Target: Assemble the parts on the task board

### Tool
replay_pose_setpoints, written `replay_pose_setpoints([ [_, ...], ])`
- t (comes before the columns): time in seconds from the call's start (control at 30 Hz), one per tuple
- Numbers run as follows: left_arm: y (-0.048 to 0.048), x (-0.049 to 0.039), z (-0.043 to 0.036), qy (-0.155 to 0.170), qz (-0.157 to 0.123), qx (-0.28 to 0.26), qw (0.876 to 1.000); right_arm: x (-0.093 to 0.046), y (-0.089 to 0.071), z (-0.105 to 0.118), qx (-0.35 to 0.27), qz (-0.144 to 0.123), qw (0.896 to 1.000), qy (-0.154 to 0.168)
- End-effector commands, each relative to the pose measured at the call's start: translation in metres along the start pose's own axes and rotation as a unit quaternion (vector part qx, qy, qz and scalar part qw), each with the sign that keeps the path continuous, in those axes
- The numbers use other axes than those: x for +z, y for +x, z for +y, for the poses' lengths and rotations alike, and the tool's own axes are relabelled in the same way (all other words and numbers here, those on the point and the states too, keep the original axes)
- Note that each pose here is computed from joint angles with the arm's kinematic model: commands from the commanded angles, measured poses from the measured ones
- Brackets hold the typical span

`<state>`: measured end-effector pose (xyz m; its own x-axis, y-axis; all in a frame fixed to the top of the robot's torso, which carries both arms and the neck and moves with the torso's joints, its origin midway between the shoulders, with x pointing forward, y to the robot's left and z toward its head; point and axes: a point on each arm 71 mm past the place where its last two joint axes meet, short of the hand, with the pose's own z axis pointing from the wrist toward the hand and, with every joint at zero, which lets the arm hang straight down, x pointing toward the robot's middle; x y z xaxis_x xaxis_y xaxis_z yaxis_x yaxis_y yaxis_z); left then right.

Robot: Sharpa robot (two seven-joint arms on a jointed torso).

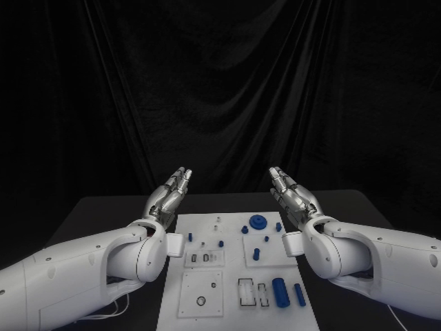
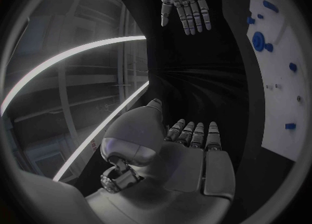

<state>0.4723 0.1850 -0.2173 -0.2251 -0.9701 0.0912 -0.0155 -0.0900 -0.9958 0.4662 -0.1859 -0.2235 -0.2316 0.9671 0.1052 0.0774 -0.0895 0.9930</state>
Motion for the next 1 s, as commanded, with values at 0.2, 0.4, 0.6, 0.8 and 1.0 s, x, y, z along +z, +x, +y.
replay_pose_setpoints([
  [0.2,0.0154,0.0054,-0.0172,0.038,0.150,-0.118,0.981,0.001,0.010,0.004,0.116,0.122,0.985,0.037],
  [0.4,0.0179,0.0069,-0.0249,0.047,0.201,-0.156,0.966,0.001,0.011,0.006,0.134,0.146,0.979,0.043],
  [0.6,0.0187,0.0073,-0.0288,0.052,0.224,-0.174,0.957,0.001,0.011,0.006,0.136,0.148,0.979,0.043],
  [0.8,0.0114,0.0132,-0.0302,0.082,0.259,-0.160,0.949,-0.009,-0.014,0.009,0.144,0.144,0.978,0.040],
  [1.0,0.0072,0.0106,-0.0323,0.098,0.264,-0.142,0.949,-0.007,-0.014,0.009,0.144,0.155,0.977,0.035],
])
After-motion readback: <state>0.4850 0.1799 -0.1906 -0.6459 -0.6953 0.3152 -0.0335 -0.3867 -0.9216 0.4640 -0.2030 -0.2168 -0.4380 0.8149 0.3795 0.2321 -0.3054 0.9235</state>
